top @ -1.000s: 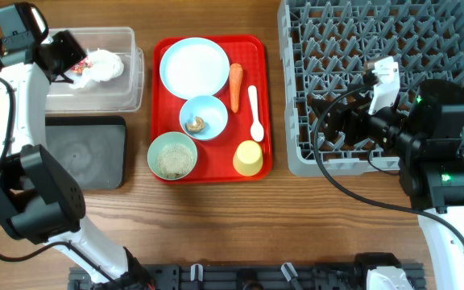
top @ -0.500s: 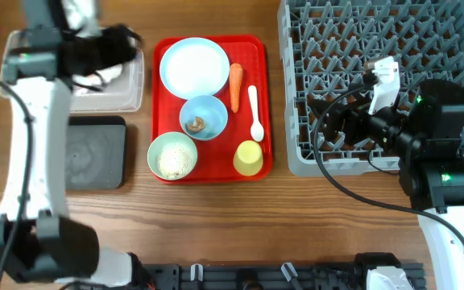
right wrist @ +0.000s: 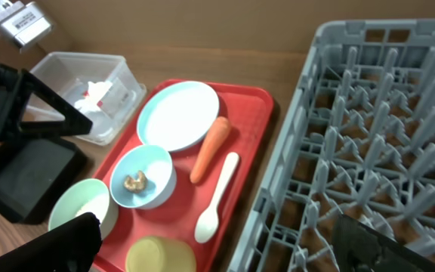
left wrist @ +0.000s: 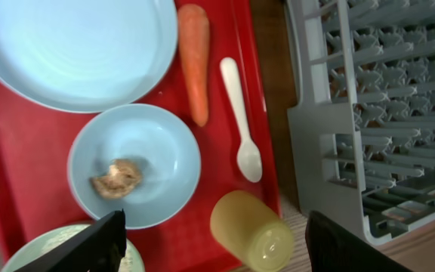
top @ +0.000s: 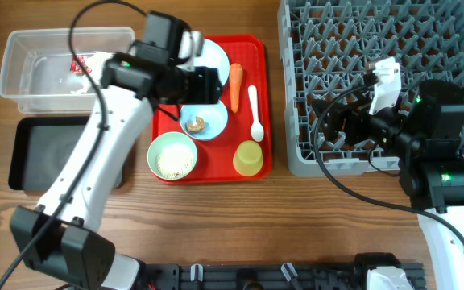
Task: Sort waste into correct bins and load items into the dishwasher rack
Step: 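Grasp the blue bowl with the mushroom using the left gripper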
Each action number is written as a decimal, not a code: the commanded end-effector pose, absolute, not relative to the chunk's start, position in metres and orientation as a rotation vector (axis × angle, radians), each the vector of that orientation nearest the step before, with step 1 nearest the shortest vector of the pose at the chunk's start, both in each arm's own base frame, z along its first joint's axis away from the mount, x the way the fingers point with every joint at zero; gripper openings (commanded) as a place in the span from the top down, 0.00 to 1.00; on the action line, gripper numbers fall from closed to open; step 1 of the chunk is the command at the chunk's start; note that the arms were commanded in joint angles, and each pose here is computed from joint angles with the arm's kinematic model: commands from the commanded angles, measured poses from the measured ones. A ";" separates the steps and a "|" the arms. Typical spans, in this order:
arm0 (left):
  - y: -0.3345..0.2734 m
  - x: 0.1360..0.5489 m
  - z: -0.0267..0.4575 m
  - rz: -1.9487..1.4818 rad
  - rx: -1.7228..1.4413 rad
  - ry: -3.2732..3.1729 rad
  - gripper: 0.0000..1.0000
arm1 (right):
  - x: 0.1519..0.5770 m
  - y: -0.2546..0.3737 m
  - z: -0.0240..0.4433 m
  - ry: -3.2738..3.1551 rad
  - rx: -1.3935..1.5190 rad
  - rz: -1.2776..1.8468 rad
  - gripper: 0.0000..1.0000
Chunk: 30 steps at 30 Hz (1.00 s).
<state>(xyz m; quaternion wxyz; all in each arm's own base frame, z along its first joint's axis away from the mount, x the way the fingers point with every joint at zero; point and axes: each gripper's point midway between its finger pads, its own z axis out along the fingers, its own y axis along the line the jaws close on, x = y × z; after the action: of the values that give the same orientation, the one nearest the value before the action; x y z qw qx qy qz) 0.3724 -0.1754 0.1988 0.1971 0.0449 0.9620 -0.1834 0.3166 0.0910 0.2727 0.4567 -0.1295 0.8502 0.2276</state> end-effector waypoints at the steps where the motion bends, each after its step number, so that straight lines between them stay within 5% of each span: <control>1: -0.184 0.371 0.175 -0.469 0.080 2.714 0.25 | 0.323 0.077 0.271 2.129 -0.226 0.488 0.02; 5: -0.197 0.365 0.148 -0.476 0.104 2.735 0.25 | 0.324 0.032 0.250 2.234 0.140 0.295 0.03; 30: -0.208 0.360 0.037 -0.114 0.398 2.877 0.46 | 0.317 0.027 0.240 2.282 0.155 0.258 0.03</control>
<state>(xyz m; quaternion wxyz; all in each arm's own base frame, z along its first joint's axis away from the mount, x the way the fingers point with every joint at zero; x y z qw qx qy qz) 0.3636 -0.2134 0.0586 0.1299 0.1136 0.9820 -0.0767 0.3149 0.0302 0.2346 0.4022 0.0522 0.9078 0.1068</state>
